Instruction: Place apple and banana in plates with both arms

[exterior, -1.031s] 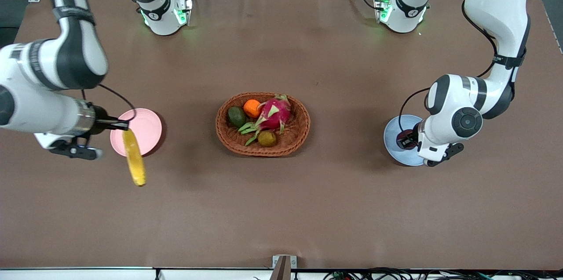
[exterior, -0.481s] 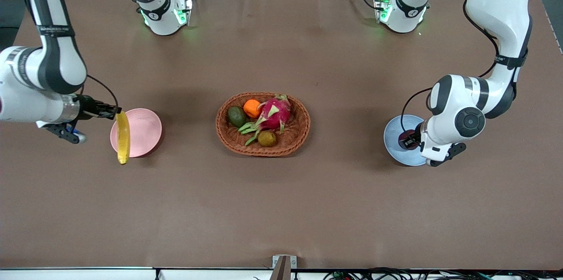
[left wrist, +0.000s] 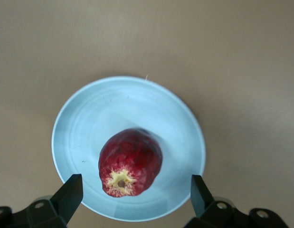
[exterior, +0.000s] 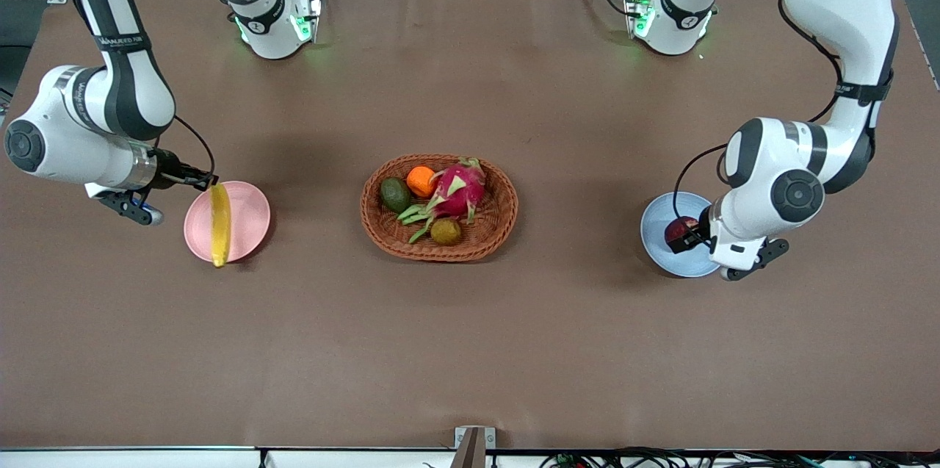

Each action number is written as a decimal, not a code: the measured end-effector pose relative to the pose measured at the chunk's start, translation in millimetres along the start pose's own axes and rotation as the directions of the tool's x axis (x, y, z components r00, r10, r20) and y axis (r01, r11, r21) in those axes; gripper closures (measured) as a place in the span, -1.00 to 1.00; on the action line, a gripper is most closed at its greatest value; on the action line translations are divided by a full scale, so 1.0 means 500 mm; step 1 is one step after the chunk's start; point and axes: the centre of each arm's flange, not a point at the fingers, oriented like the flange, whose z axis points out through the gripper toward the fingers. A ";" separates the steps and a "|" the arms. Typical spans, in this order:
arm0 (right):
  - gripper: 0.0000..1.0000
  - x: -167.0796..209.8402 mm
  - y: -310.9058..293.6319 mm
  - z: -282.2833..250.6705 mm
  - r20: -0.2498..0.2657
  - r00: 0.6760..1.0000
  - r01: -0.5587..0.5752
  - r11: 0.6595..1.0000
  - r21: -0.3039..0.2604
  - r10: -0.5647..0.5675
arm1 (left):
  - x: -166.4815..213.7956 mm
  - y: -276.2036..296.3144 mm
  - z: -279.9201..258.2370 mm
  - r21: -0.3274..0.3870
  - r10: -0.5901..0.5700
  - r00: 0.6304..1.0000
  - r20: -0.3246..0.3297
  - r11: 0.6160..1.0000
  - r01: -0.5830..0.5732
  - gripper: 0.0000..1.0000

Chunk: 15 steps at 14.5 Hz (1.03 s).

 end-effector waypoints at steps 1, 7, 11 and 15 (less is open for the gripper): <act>0.22 0.001 0.002 0.005 -0.001 1.000 -0.001 1.000 0.000 0.001 | 0.004 0.002 -0.034 -0.015 -0.001 1.000 -0.024 1.000 0.001 -1.00; -0.96 0.011 -0.035 -0.208 -0.033 0.997 0.074 0.997 0.014 -0.074 | 0.022 0.004 -0.268 -0.025 0.032 0.997 -0.069 0.999 -0.034 -1.00; -1.00 -0.026 -0.067 -0.497 -0.180 0.976 0.130 0.991 0.016 -0.125 | 0.006 -0.016 -0.434 -0.003 0.111 0.992 -0.061 0.994 -0.111 -1.00; -1.00 -0.050 -0.076 -0.640 -0.325 0.905 0.262 0.962 -0.079 -0.273 | -0.042 -0.059 -0.560 0.014 0.298 0.951 -0.080 0.955 -0.298 -1.00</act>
